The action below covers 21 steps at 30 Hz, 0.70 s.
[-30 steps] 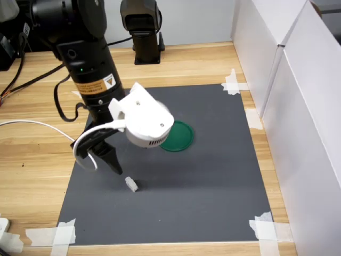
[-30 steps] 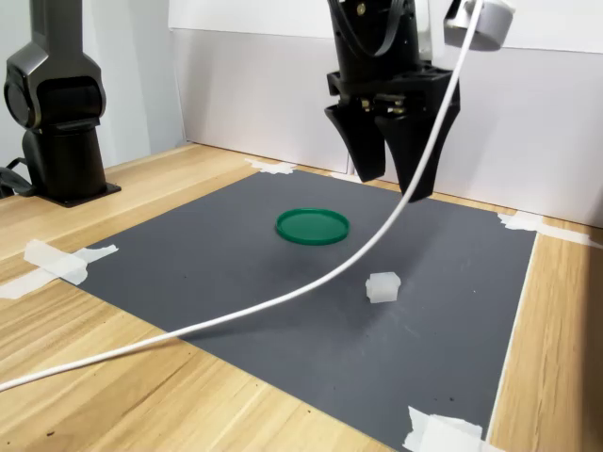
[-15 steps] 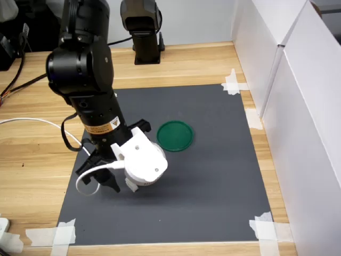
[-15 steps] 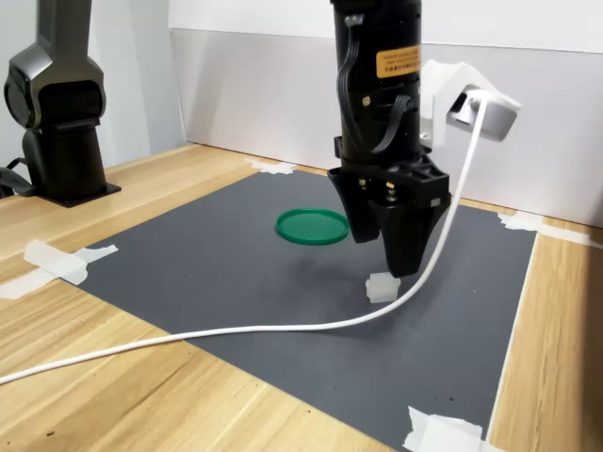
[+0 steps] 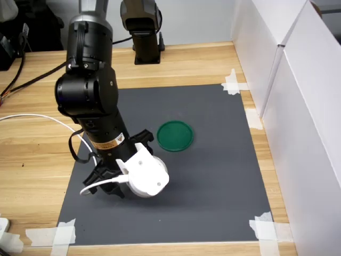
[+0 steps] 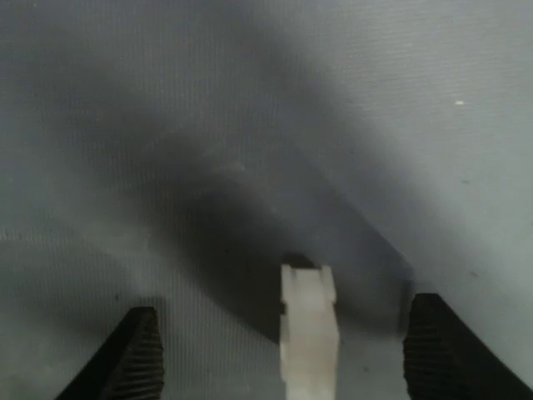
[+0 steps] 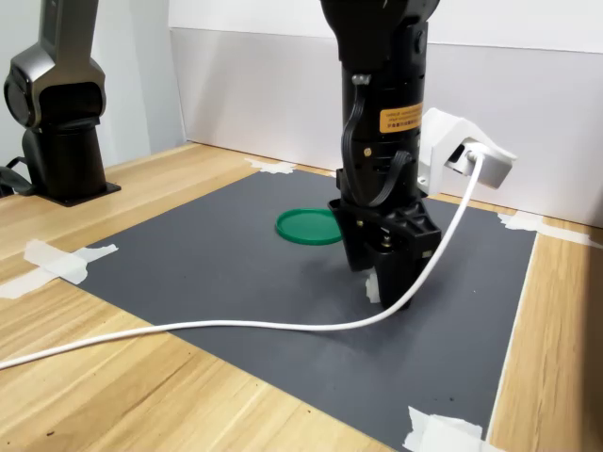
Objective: Grasp a white terminal and put it in the green lid.
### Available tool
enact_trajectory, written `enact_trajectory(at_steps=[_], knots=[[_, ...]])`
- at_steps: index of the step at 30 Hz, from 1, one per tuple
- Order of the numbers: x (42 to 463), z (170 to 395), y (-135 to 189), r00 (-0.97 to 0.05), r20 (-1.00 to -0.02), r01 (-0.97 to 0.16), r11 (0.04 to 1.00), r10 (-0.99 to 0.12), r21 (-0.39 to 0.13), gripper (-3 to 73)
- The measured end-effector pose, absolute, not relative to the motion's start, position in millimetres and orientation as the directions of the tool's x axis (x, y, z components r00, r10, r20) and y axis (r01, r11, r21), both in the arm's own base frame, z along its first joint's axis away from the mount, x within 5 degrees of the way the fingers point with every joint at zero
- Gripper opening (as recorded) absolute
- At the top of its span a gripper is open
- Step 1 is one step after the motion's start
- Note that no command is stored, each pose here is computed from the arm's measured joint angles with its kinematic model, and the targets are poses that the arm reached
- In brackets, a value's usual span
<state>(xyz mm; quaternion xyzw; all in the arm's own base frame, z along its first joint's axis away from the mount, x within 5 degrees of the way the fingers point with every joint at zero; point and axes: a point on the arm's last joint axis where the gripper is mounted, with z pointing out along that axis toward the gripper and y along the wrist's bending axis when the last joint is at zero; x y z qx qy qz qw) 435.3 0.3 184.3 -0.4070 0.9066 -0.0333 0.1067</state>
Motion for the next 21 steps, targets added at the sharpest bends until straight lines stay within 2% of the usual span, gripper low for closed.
enact_trajectory(at_steps=[4,7,10,18,19,21], knots=[[435.5,183.1,0.4,-0.646,-0.165,-0.731,0.666,-0.745,-0.146,65.7],[435.6,183.1,0.4,-0.646,-0.166,-0.731,0.666,-0.745,-0.146,59.6],[435.6,183.1,0.4,-0.646,-0.166,-0.731,0.666,-0.745,-0.146,49.3],[437.8,183.6,0.5,-0.658,-0.183,-0.713,0.683,-0.730,-0.162,12.5],[438.4,183.7,0.5,-0.658,-0.187,-0.710,0.684,-0.729,-0.167,9.4],[439.8,186.9,0.4,-0.660,-0.205,-0.699,0.691,-0.723,-0.185,8.7]])
